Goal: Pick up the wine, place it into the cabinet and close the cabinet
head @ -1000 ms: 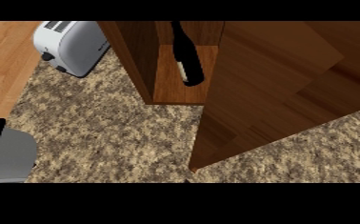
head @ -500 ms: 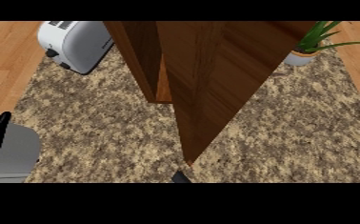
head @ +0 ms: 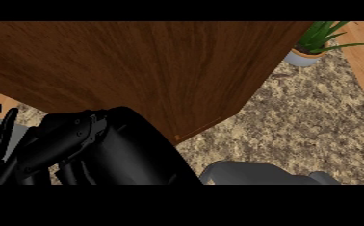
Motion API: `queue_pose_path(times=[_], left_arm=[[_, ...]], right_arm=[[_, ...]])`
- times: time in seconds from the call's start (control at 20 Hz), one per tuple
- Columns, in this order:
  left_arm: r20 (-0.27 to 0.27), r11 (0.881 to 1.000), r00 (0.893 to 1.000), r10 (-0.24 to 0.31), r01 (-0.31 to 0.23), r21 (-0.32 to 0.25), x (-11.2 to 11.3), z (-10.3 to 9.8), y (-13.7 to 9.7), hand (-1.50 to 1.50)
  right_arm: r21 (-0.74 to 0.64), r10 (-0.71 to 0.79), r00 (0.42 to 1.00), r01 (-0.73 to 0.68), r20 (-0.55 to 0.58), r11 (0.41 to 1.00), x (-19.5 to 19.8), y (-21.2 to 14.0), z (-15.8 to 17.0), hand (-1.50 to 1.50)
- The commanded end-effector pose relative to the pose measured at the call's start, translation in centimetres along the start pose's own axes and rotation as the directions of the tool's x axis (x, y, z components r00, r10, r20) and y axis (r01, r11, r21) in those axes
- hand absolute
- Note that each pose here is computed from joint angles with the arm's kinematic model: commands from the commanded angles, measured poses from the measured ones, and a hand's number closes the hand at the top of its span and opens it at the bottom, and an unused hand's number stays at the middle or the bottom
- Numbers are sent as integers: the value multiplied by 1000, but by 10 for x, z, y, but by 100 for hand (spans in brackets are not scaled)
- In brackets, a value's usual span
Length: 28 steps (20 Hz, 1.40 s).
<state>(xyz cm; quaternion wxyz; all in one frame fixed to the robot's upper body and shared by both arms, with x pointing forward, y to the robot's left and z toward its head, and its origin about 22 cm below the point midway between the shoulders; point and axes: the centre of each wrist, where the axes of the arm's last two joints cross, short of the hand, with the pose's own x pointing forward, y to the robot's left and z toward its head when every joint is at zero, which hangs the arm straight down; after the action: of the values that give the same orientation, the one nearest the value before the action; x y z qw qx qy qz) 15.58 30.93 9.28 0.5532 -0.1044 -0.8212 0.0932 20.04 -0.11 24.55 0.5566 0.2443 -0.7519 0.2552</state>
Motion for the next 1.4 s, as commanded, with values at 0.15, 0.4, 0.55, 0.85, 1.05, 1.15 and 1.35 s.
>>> queue_pose_path(times=[0.15, 0.4, 0.55, 0.85, 1.05, 1.15, 1.35], left_arm=[[-11, 999, 1000, 9, -9, 31, -2, -3, -2, -150], [19, 1000, 1000, -12, 11, 19, -1, -3, 5, -150], [8, 1000, 1000, -9, 8, 18, -1, -12, 13, -150], [7, 1000, 1000, -26, 26, 18, -11, -18, 3, -150], [-1, 1000, 1000, -18, 18, 17, 0, 0, -3, -150], [23, 1000, 1000, -21, 20, 19, 0, -20, 5, -150], [27, 1000, 999, -24, 23, 7, -4, -21, -7, -150]], right_arm=[[-56, 160, 986, -158, 37, 986, 1, -13, -65, 150], [-149, 204, 979, -200, 9, 968, -10, -46, -100, 150], [-170, 180, 983, -182, -23, 969, -22, -52, -114, 150], [-161, 178, 982, -186, -60, 969, -38, -86, -126, 150], [-190, 185, 982, -190, -44, 963, -50, -117, -122, 150], [-203, 205, 977, -214, -64, 956, -51, -130, -120, 150], [-202, 271, 960, -281, -76, 938, -67, -150, -114, 150]])
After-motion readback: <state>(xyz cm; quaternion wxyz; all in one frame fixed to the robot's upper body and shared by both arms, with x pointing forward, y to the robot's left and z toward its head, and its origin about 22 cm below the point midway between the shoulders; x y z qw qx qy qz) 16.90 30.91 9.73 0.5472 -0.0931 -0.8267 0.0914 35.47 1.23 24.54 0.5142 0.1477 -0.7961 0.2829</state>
